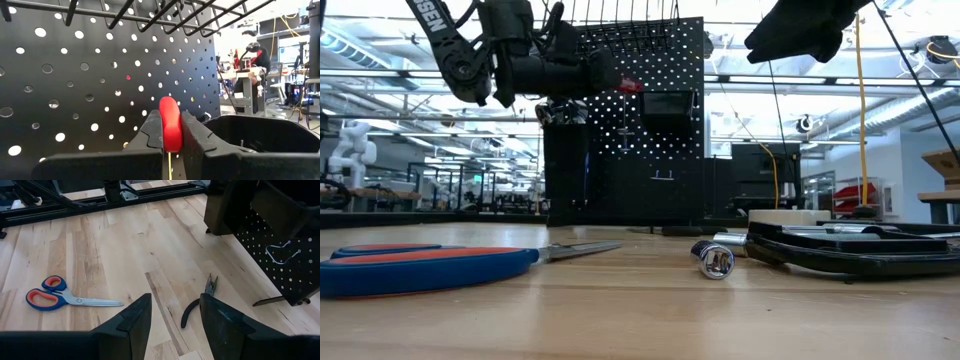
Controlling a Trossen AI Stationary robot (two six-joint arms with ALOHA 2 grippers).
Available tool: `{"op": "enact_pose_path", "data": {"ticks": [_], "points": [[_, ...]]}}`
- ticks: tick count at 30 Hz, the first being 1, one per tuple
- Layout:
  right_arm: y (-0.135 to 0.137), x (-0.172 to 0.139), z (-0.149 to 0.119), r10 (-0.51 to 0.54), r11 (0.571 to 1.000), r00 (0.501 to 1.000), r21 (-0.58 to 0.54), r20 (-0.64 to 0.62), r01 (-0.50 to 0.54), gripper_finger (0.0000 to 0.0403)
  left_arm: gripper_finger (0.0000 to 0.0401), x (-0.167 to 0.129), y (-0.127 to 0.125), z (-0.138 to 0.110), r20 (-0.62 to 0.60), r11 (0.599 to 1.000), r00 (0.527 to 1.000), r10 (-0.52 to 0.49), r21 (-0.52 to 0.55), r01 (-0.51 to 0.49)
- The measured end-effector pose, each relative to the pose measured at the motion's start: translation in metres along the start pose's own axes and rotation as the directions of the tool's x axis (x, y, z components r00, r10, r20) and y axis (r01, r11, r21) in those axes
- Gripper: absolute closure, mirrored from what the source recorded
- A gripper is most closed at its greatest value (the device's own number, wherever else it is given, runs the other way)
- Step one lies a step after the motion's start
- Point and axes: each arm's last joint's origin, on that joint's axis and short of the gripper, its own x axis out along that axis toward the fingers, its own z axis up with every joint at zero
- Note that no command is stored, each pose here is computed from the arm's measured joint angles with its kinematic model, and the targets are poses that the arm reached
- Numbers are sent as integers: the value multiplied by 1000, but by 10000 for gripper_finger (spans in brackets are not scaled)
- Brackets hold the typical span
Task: Hang tools onto peg board
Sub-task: Hang the red allen wrench on the peg board
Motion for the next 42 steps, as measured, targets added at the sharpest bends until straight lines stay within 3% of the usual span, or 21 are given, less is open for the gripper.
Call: {"op": "enact_pose_path", "data": {"ticks": [20,25,30,42], "points": [[0,0,0,0,1000,1000,0,0,0,243,378,-1,-3,-3,-39,1000,999,-3,-3,3],[0,0,0,0,1000,1000,-2,0,0,243,378,-5,-9,-4,-41,999,999,11,48,-9],[0,0,0,0,1000,1000,-3,0,0,243,378,-10,-9,-8,-34,994,996,-84,67,86],[0,0,1,3,1000,1000,-3,6,-3,243,378,-6,5,-10,-31,997,997,-78,1,78]]}}
